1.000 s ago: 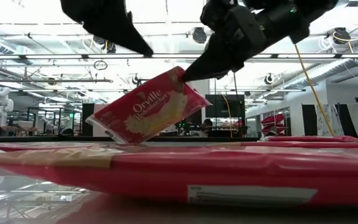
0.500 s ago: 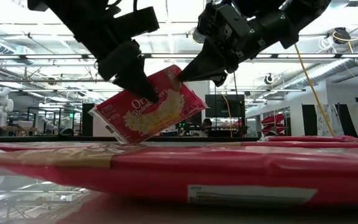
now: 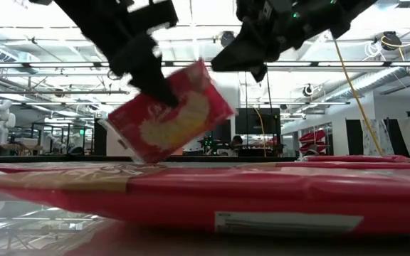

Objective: Sort popcorn bags into baskets
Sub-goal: Put the red popcorn bag into the blue bin

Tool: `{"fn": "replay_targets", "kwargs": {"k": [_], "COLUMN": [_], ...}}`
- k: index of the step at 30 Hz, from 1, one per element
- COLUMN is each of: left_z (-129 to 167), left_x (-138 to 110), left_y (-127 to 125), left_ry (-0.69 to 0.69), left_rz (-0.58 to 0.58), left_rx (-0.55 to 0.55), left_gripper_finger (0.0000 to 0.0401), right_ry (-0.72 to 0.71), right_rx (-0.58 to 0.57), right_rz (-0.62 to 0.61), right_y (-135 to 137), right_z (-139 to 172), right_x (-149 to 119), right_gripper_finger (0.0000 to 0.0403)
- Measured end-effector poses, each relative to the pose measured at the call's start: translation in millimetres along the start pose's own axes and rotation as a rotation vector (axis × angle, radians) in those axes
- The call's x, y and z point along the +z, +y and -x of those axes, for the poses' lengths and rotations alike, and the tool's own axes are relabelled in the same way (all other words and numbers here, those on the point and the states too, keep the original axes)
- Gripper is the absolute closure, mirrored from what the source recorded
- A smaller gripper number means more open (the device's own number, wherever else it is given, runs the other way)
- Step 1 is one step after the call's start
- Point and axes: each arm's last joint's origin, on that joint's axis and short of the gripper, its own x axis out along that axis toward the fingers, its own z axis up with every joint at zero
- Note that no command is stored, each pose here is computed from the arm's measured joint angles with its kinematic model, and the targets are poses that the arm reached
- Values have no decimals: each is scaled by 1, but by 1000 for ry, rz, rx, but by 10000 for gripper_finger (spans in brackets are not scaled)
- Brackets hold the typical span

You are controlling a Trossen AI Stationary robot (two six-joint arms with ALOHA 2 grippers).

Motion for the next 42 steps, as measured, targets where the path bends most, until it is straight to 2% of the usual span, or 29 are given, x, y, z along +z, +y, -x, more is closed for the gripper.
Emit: {"fn": "replay_targets", "kwargs": {"k": [5,8,15,20,28,36,42], "left_z": [31,56,115,157,201,224,236], "left_x": [13,18,27,19,-5,-31,-54], "left_y": [15,25,47,51,44,29,25], "left_ry": [-72,-116,-271,-314,-270,-95,1], "left_rz": [92,142,312,388,540,734,826], "left_rx": [-25,-46,-145,-268,-448,-567,-544], "left_gripper_finger": [384,383,370,380,372,374,375], "right_ry": [22,18,-32,-106,-107,-113,-112], "right_rx": [-107,-123,-49,20,-62,-40,-43], "right_rz": [37,55,76,82,152,211,221], "right_y": [8,15,32,44,55,62,62], "right_z": [18,25,28,30,36,38,38], "right_x": [2,2,-19,-36,-56,-57,-57], "right_gripper_finger": [311,288,264,264,264,264,264]}}
